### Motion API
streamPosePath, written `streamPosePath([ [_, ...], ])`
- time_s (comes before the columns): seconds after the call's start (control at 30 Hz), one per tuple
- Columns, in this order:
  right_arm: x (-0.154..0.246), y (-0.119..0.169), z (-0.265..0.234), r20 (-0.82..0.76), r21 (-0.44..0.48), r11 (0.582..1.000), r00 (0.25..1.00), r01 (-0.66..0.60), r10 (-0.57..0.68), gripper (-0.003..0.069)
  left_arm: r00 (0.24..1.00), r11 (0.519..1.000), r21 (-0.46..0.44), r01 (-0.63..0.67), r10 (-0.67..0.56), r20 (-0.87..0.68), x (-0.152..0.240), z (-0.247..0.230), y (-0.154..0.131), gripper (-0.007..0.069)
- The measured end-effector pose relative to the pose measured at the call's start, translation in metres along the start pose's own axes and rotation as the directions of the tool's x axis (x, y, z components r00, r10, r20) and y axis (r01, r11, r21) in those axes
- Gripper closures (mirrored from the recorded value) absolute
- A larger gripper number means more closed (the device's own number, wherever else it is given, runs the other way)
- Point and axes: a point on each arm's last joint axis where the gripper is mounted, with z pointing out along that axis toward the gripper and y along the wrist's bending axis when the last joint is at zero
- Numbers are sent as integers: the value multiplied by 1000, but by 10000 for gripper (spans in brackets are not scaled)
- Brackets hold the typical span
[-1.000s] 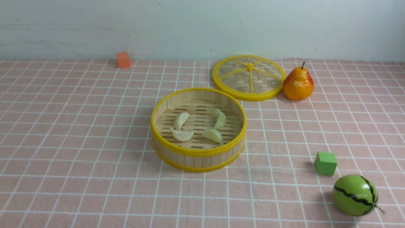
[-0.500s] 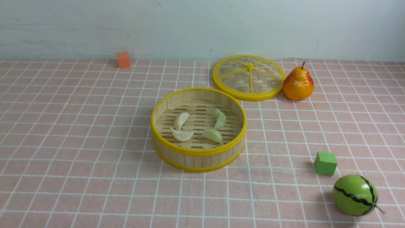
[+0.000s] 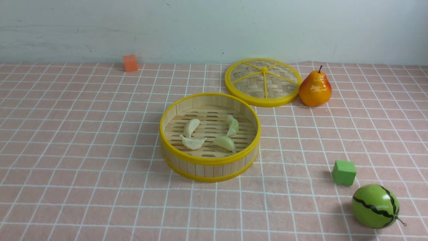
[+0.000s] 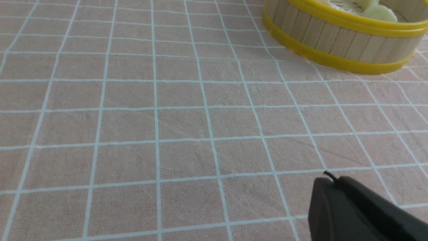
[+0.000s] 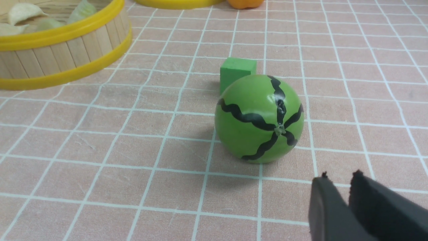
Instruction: Put the dumplings into the steamer on the table with the pink tablecloth.
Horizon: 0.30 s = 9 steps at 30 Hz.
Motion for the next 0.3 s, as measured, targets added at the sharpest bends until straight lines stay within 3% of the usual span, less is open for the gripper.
streamPosePath([
  [0.3,0,0,0,0,0,1000,1000,0,0,529,1000,1000,0,0,0,0,0,0,0,625],
])
